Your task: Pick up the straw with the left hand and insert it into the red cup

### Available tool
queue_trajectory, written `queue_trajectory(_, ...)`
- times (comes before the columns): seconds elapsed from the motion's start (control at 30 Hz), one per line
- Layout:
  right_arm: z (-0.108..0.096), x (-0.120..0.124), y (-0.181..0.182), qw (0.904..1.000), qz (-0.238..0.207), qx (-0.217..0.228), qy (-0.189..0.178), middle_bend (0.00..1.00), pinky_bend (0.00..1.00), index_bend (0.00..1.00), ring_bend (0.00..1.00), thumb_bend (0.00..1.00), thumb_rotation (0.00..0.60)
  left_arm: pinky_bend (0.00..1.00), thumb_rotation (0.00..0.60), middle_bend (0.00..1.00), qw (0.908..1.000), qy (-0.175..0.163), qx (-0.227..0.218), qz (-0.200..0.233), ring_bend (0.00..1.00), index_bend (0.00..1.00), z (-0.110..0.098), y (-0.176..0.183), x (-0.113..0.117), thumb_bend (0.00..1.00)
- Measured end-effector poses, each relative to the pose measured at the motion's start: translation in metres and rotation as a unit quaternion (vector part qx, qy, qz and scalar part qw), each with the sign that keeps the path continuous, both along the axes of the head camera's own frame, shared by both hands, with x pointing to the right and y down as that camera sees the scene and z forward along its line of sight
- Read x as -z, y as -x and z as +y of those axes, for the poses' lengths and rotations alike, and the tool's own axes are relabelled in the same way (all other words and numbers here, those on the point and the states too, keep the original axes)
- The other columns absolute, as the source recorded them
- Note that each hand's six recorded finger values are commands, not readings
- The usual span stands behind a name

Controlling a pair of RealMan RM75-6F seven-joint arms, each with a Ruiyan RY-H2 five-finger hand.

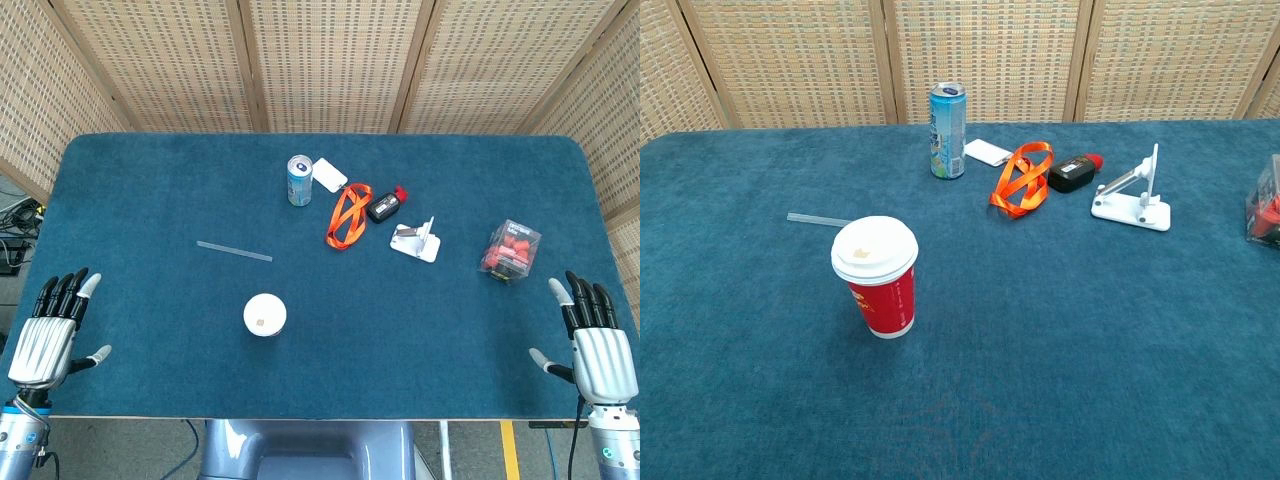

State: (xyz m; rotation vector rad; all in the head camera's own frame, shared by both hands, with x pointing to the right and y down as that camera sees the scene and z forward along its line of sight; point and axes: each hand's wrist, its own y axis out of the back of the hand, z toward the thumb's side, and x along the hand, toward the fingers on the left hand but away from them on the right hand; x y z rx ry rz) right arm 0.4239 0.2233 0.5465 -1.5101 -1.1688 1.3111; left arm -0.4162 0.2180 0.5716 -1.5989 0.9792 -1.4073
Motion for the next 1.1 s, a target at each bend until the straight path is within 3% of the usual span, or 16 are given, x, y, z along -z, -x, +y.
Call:
queue_trajectory(0.73, -0.001, 0.002, -0.004, 1.0000, -0.001, -0.006, -0.006, 0.00, 0.00, 0.02, 0.00, 0.04, 0.600, 0.00, 0.600, 0.00, 0.9999, -0.014, 0.004, 0.008, 0.00, 0.00, -0.008, -0.001, 0.000, 0.06)
queue_trajectory(0.87, -0.002, 0.004, -0.005, 0.9999, -0.005, -0.006, -0.011, 0.00, 0.00, 0.02, 0.00, 0.04, 0.600, 0.00, 0.600, 0.00, 0.9996, -0.026, 0.003, 0.013, 0.00, 0.01, -0.028, -0.004, 0.000, 0.13)
queue_trajectory(1.1, -0.004, 0.002, -0.009, 0.9998, -0.007, -0.014, -0.009, 0.00, 0.00, 0.03, 0.00, 0.04, 0.600, 0.00, 0.600, 0.00, 0.9994, -0.019, -0.008, 0.027, 0.00, 0.19, -0.077, -0.017, -0.009, 0.23)
